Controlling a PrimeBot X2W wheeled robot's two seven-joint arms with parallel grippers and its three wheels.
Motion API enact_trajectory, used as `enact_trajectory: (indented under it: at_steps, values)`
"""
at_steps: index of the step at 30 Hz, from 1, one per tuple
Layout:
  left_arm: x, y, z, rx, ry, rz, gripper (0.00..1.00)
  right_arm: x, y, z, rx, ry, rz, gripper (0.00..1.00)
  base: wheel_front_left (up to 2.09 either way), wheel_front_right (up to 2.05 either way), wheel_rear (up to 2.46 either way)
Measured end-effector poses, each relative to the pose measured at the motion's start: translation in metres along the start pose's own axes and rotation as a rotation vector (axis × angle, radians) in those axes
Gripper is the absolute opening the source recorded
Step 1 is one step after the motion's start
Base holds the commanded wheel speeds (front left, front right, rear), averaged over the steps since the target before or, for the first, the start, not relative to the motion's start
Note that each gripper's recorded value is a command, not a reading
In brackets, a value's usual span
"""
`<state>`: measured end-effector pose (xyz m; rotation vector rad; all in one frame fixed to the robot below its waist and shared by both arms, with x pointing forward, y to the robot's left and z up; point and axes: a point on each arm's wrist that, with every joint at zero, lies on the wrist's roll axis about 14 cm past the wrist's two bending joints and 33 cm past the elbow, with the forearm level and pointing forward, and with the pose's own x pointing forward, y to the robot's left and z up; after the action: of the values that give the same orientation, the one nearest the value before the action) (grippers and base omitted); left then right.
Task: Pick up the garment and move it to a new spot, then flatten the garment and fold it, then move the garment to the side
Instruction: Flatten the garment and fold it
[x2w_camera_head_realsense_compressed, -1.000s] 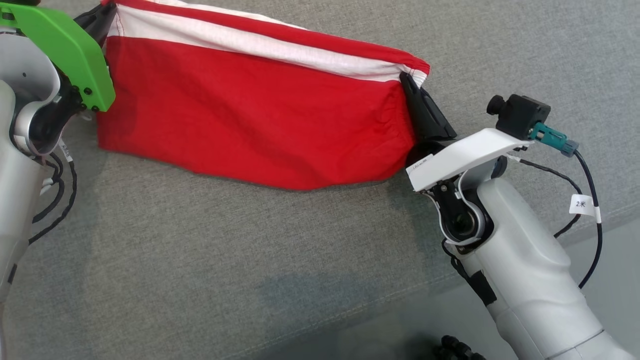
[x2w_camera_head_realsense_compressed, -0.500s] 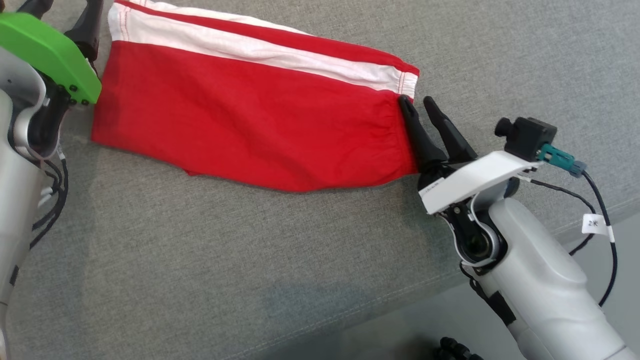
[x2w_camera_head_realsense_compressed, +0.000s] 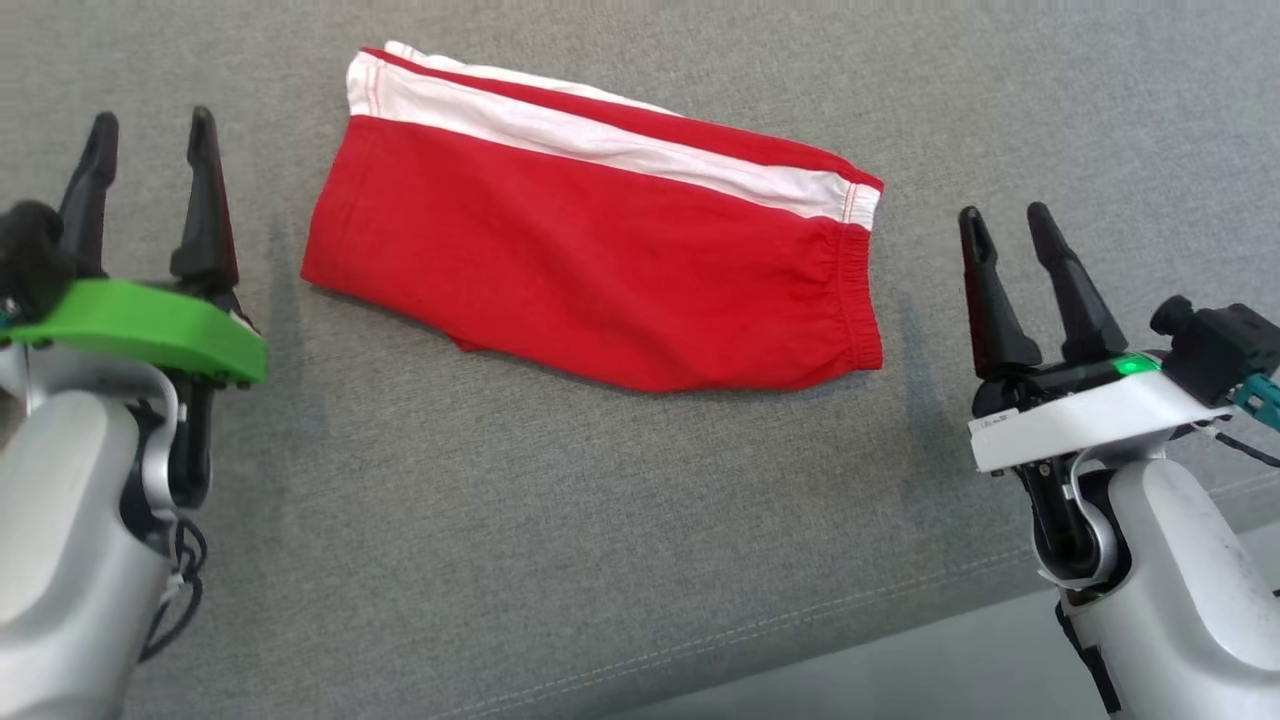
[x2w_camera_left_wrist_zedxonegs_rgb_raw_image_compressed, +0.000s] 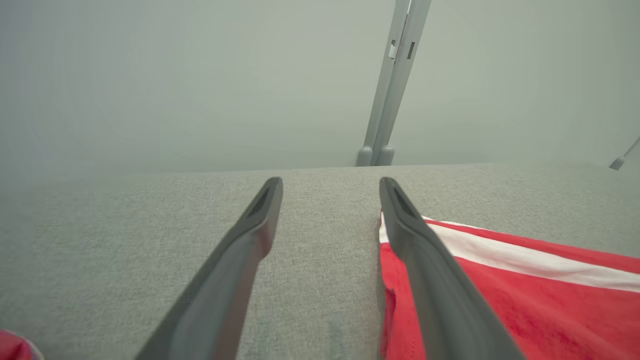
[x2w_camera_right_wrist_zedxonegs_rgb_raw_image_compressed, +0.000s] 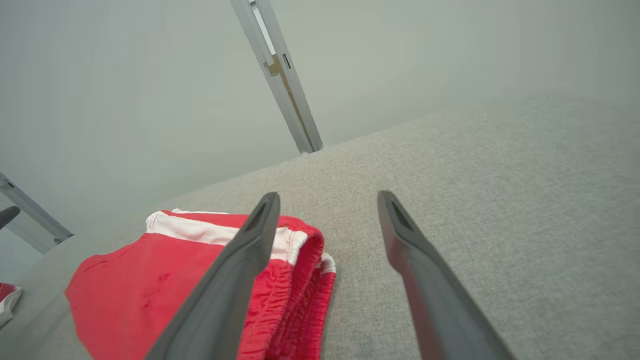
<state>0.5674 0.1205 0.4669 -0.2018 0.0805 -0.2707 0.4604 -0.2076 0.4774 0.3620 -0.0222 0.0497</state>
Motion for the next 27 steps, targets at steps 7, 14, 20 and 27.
enact_trajectory:
  at_steps: [7, 14, 20, 27]
  values:
    - [-0.064, -0.003, 0.017, 0.045, -0.061, 0.079, 1.0, -0.005, 0.017, 0.029, -0.152, -0.087, 0.044, 1.0, 0.0, 0.0, 0.0]
    - [-0.117, -0.004, 0.036, 0.076, -0.117, 0.16, 1.0, -0.018, 0.033, 0.032, -0.223, -0.079, 0.074, 1.0, 0.0, 0.0, 0.0]
    - [-0.151, -0.006, 0.046, 0.076, -0.152, 0.2, 1.0, -0.035, 0.042, 0.025, -0.225, -0.053, 0.079, 1.0, 0.0, 0.0, 0.0]
    - [-0.179, -0.009, 0.047, 0.098, -0.16, 0.218, 1.0, -0.054, 0.05, 0.021, -0.221, -0.031, 0.082, 1.0, 0.0, 0.0, 0.0]
